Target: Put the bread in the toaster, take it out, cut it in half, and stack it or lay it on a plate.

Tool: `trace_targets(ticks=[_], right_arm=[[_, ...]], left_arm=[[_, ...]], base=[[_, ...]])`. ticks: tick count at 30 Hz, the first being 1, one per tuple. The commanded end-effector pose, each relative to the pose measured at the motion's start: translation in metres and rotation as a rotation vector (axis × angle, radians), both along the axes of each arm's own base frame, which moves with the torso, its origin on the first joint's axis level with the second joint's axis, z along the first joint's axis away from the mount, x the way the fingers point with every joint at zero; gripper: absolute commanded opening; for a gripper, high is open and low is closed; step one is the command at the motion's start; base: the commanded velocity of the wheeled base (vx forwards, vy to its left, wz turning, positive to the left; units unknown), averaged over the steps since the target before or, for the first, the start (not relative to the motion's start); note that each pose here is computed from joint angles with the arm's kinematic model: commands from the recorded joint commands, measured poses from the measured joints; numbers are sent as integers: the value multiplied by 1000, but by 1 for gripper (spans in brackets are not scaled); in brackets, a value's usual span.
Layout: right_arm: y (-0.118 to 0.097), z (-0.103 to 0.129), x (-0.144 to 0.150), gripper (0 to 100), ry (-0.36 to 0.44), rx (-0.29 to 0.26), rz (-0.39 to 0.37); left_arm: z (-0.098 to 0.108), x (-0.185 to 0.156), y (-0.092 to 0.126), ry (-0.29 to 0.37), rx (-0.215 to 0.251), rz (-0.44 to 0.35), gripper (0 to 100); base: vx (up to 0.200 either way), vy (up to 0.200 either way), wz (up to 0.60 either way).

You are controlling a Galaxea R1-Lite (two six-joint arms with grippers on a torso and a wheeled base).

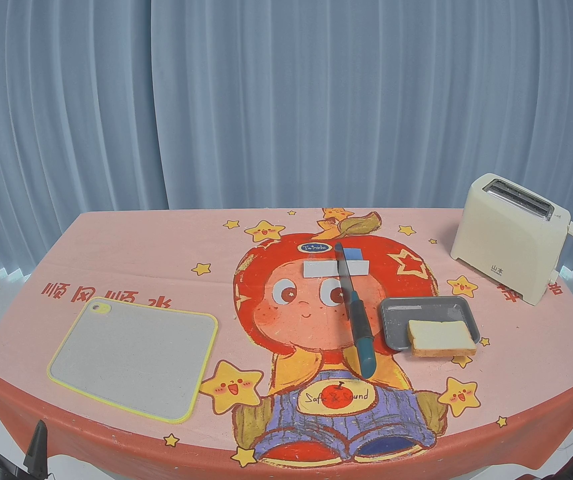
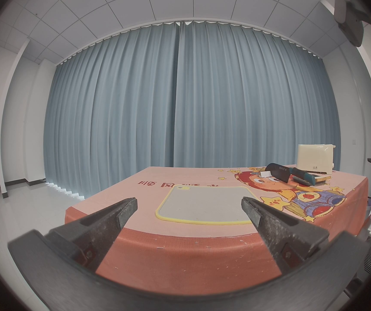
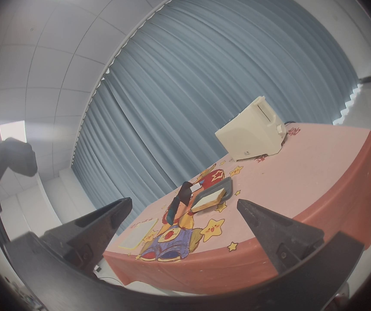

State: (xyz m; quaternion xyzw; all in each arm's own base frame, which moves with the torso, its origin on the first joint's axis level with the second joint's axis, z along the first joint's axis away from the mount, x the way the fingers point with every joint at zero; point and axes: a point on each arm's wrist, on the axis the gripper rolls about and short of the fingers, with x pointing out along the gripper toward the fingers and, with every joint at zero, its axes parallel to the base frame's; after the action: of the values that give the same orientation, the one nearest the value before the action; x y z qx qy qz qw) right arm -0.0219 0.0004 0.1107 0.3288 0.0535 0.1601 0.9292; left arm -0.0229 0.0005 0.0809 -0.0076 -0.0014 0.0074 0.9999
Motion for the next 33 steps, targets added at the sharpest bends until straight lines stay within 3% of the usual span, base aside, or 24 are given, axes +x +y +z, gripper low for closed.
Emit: trace_targets(ticks=[1, 16, 24, 29, 33], right_arm=[[1, 2, 4, 100, 45, 27, 13], [5, 18, 19, 100, 225, 224, 104], [8, 22, 31, 100, 338, 270, 134], [11, 30, 35, 100, 411, 359, 210], [12, 29, 35, 100, 450, 380, 264]], left_arm=[[-5, 1, 0, 12, 0, 0, 100], [-5, 1, 0, 12, 0, 0, 100], [-5, 1, 0, 12, 0, 0, 100], [-5, 1, 0, 12, 0, 0, 100], [-5, 1, 0, 12, 0, 0, 100]], base=[[0, 0, 0], [0, 0, 0], [0, 0, 0], [0, 0, 0], [0, 0, 0]])
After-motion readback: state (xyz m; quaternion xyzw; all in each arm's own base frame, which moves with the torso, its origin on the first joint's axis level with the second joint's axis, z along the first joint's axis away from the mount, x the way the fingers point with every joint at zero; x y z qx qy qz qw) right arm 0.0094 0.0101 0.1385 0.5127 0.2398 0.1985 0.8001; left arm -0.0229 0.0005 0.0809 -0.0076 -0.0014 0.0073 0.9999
